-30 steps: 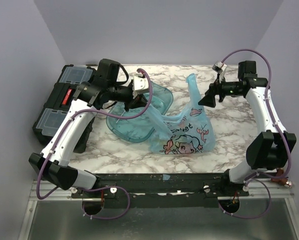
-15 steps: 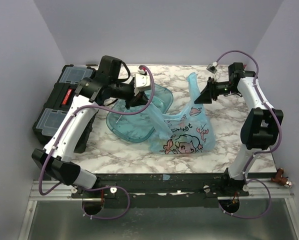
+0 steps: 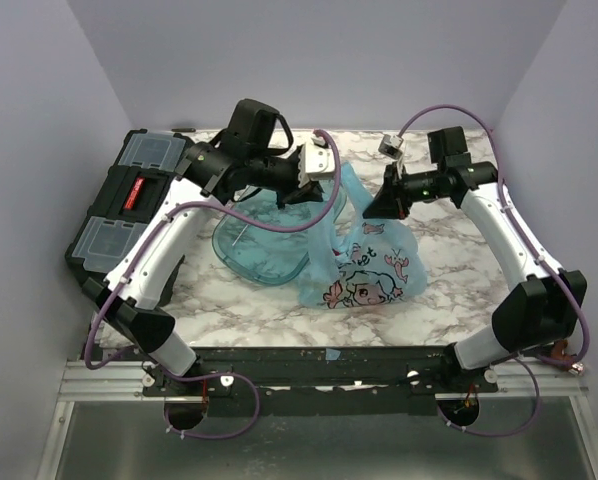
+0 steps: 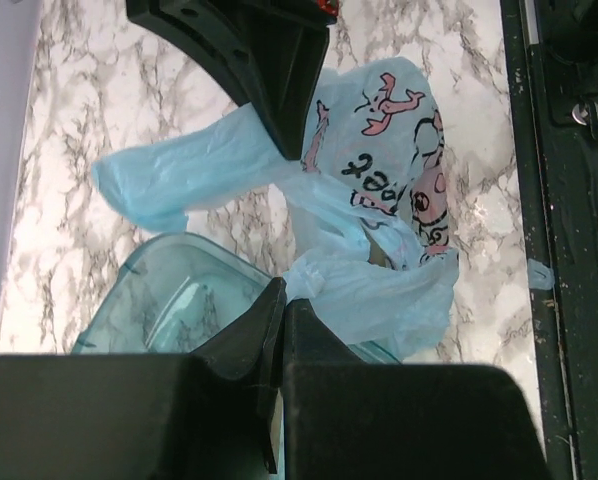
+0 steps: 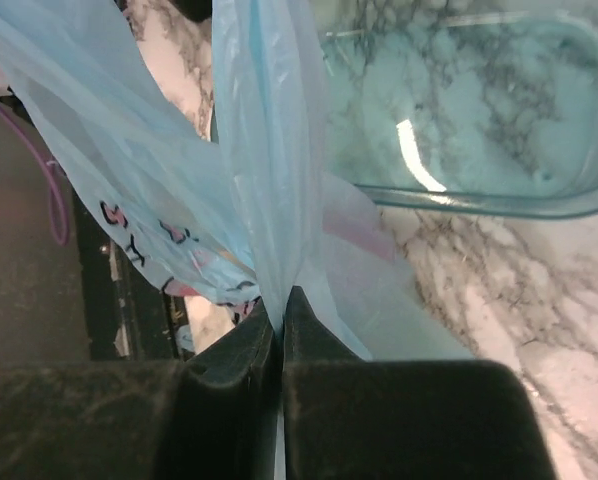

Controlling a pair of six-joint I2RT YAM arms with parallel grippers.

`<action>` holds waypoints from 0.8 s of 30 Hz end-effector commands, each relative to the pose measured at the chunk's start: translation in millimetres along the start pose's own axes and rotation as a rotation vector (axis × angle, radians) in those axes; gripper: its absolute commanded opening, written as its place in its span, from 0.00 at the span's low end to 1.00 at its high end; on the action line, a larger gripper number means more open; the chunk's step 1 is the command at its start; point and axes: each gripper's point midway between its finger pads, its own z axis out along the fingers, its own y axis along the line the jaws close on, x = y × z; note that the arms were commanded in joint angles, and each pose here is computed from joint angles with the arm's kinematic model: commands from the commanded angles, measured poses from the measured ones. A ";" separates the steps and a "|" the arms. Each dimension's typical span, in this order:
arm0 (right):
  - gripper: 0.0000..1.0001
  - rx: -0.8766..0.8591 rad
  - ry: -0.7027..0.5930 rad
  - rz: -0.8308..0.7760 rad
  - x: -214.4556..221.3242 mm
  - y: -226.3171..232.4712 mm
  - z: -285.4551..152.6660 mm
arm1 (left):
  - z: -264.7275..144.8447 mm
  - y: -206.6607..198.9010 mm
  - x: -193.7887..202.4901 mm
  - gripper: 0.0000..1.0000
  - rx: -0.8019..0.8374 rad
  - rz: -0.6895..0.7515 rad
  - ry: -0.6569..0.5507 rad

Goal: Place the fake fruits into the plastic bag and tie a complex knot

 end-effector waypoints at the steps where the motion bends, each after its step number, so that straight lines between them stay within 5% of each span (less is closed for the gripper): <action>1: 0.10 0.075 -0.017 -0.043 -16.5 -3.9 -1.2 | 22.4 5.4 -17.8 0.00 -0.014 0.069 -0.035; 12: 0.15 0.016 0.013 -0.071 -20.8 24.5 13.4 | 65.0 -4.5 -34.4 0.00 0.041 0.157 -0.088; 17: 0.46 -0.053 0.007 -0.122 -17.9 46.2 9.1 | 76.2 10.4 -29.5 0.00 0.003 0.138 -0.068; 24: 0.63 -0.088 0.003 -0.170 -15.0 59.6 4.8 | 80.1 0.7 -24.4 0.00 0.051 0.195 -0.088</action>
